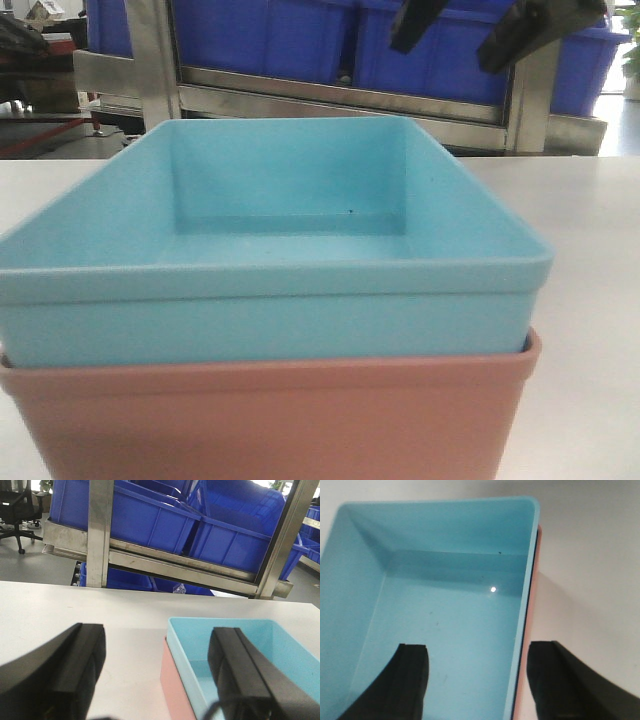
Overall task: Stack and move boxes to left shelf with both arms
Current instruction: 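Open the right gripper and raise it off the stacked bins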
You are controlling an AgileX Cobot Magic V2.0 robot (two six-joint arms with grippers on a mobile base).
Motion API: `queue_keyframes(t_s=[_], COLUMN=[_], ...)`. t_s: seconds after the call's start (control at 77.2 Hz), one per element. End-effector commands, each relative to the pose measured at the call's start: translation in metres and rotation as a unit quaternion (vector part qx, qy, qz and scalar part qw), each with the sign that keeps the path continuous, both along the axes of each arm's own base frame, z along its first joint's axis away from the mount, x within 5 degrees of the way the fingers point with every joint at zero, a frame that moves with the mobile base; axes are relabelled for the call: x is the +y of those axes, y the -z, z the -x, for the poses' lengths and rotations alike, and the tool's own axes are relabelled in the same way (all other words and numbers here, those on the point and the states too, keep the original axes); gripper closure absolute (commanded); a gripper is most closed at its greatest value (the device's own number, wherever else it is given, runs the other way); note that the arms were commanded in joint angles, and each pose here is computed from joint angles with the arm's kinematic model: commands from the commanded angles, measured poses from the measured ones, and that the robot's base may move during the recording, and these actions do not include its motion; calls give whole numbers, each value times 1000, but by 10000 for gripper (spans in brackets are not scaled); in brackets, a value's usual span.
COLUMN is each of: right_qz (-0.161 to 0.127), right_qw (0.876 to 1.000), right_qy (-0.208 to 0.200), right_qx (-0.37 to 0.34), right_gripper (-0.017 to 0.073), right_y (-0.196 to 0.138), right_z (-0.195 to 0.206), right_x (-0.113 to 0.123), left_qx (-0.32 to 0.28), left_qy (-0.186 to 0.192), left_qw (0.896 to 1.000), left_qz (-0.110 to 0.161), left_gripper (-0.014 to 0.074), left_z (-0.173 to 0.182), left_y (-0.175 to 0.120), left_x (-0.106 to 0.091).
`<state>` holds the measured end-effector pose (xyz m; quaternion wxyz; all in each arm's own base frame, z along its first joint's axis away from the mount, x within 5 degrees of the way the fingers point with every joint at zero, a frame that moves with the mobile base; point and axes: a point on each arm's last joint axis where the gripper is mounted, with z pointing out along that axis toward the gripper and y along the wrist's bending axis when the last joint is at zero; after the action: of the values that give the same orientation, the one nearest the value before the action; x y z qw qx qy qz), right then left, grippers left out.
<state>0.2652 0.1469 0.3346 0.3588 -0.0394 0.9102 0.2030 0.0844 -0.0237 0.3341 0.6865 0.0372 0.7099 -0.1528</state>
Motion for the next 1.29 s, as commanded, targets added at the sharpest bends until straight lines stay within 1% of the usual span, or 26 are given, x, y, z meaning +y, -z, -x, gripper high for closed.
queue_keyframes(t_s=[0.0, 0.168, 0.22, 0.686, 0.829, 0.906, 0.984, 1.062, 1.101, 1.191, 1.256, 1.269, 1.282], right_qz=[-23, 16, 20, 18, 14, 11, 9, 7, 11, 30, 36, 36, 38], right_qw=[997, 1000, 1000, 1000, 1000, 1000, 1000, 1000, 1000, 999, 999, 999, 999], right_qy=[-5, -13, -14, -13, -12, -12, -11, -11, -15, -30, -32, -32, -33], right_qx=[-68, 5, 12, 8, -1, -7, -10, -15, -17, -11, -1, 1, 5], right_gripper=[71, 71, 71, 71, 71, 71, 71, 71, 71, 71, 71, 71, 71], right_y=[-20, -2, -1, -1, -3, -3, -4, -5, -5, -5, -5, -6, -6], right_z=[12, 20, 20, 19, 18, 17, 17, 16, 16, 18, 19, 19, 19], right_x=[-7, -10, -10, -10, -10, -9, -9, -9, -9, -10, -10, -10, -10], left_qx=[-44, -44, -44, -46, -40, -41, -40, -15, 3, 42, 70, 84, 84], left_qy=[-11, -11, -11, -12, -10, -9, -9, -3, 2, 18, 28, 31, 32], left_qw=[999, 999, 999, 999, 999, 999, 999, 1000, 1000, 999, 997, 996, 996], left_qz=[14, 14, 14, 14, 13, 26, 26, 19, 15, 3, -5, -9, -9], left_gripper=[240, 240, 240, 240, 240, 240, 240, 244, 256, 307, 329, 330, 332], left_z=[0, 0, 0, 0, 0, 0, -1, -5, -8, -17, -27, -31, -32], left_y=[-15, -15, -15, -16, -14, -15, -15, -13, -13, -26, -37, -37, -40], left_x=[2, 2, 2, 2, 2, 2, 2, 0, -2, -7, -11, -12, -13])
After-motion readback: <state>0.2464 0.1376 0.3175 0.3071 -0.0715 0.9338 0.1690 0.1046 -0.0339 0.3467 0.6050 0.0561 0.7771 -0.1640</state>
